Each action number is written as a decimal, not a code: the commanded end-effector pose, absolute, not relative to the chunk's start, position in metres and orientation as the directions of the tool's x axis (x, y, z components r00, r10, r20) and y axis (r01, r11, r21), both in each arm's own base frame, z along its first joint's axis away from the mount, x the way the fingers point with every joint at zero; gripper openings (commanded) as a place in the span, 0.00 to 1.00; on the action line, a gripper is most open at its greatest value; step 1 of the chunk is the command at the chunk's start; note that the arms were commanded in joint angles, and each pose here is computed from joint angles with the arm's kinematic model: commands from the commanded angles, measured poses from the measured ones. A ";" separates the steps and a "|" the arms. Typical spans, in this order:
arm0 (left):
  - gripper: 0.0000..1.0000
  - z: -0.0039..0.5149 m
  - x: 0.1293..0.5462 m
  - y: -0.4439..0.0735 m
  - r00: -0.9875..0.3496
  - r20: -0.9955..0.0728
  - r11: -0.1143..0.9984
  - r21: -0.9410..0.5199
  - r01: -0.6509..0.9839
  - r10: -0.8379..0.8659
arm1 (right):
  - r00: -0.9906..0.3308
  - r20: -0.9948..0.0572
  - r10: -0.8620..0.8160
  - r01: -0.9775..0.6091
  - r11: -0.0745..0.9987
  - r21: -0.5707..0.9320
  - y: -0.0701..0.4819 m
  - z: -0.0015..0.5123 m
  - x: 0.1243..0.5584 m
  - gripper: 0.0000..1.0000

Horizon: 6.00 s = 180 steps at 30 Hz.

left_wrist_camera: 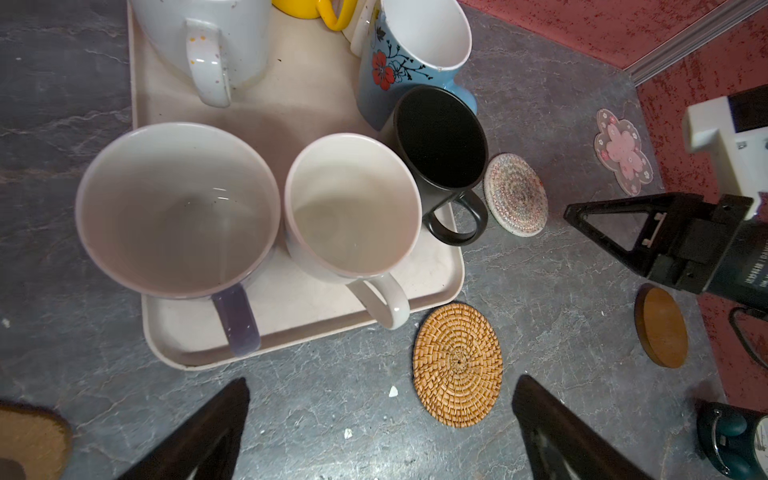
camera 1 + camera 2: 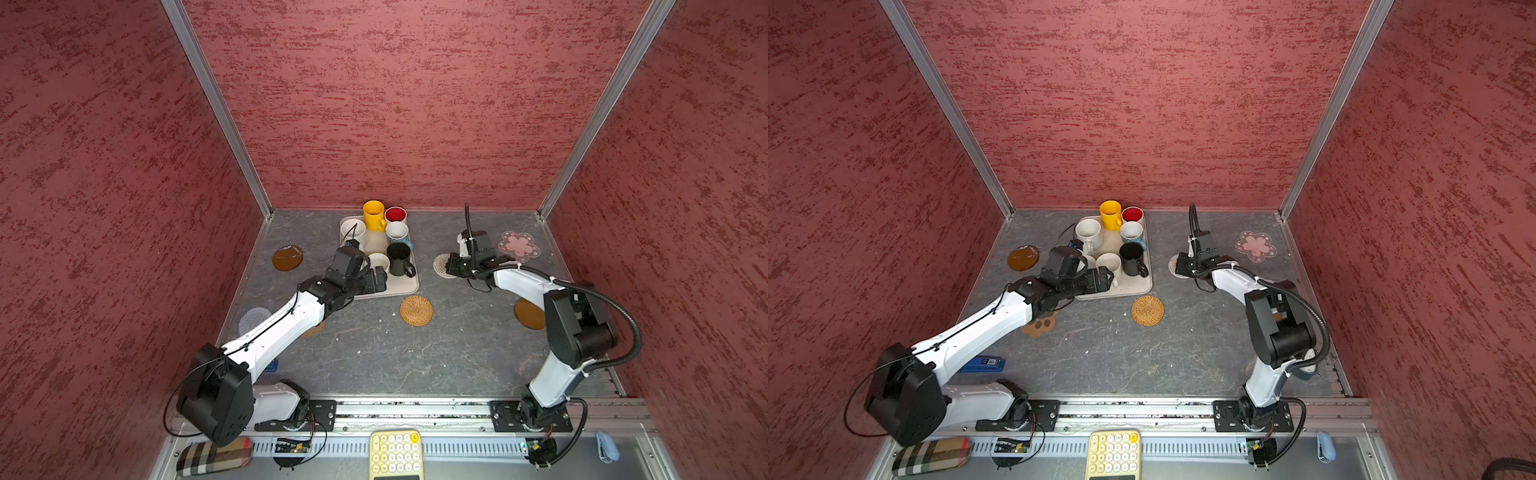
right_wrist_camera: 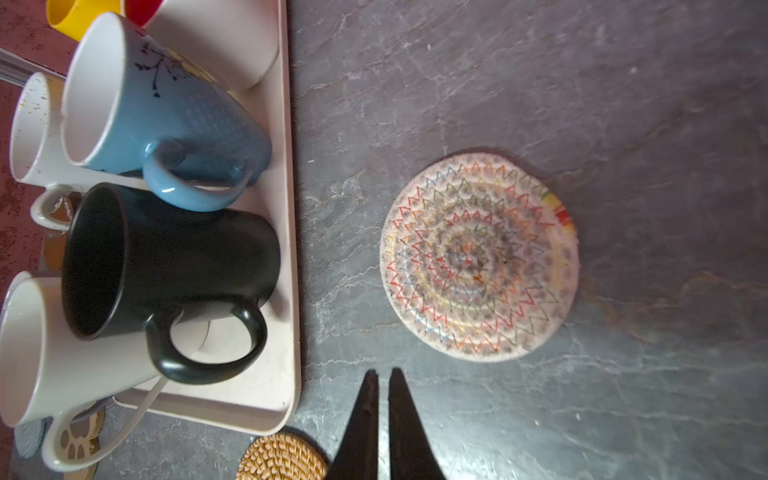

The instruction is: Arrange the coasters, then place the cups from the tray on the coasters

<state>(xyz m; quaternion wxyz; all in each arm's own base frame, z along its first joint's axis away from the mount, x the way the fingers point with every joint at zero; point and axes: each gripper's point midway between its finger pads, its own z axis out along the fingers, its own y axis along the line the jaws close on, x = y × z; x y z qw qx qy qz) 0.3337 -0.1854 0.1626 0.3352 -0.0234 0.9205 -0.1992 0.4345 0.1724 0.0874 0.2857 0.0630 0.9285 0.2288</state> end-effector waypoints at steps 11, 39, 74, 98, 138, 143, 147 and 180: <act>0.99 0.182 0.362 -0.210 -0.781 -0.608 0.896 -0.415 0.158 -0.144 | -0.824 -0.506 0.256 0.007 0.897 0.442 0.166 0.066 0.484 0.10; 1.00 0.188 0.339 -0.207 -0.780 -0.607 0.893 -0.423 0.156 -0.151 | -0.863 -0.441 0.245 0.063 0.920 0.387 0.147 0.018 0.461 0.09; 1.00 0.155 0.253 -0.155 -0.765 -0.598 0.893 -0.446 0.068 -0.240 | -0.913 -0.376 0.156 0.021 0.941 0.339 0.165 0.004 0.312 0.08; 0.99 0.147 0.233 -0.148 -0.761 -0.607 0.909 -0.413 0.053 -0.231 | -0.915 -0.374 0.149 0.008 0.935 0.354 0.167 0.009 0.281 0.08; 1.00 0.194 0.279 -0.217 -0.750 -0.661 0.932 -0.287 0.219 -0.027 | -0.673 -0.588 0.448 0.188 0.873 0.451 0.071 0.123 0.336 0.27; 1.00 0.189 0.284 -0.229 -0.753 -0.658 0.929 -0.290 0.231 -0.018 | -0.617 -0.574 0.538 0.276 0.831 0.483 0.037 0.122 0.343 0.33; 1.00 0.185 0.288 -0.235 -0.755 -0.656 0.925 -0.293 0.240 -0.012 | -0.584 -0.565 0.583 0.331 0.807 0.490 0.015 0.121 0.347 0.38; 0.99 0.165 0.291 -0.271 -0.759 -0.650 0.906 -0.295 0.305 0.044 | -0.225 -0.533 0.816 0.871 0.414 0.264 -0.160 0.058 0.311 0.73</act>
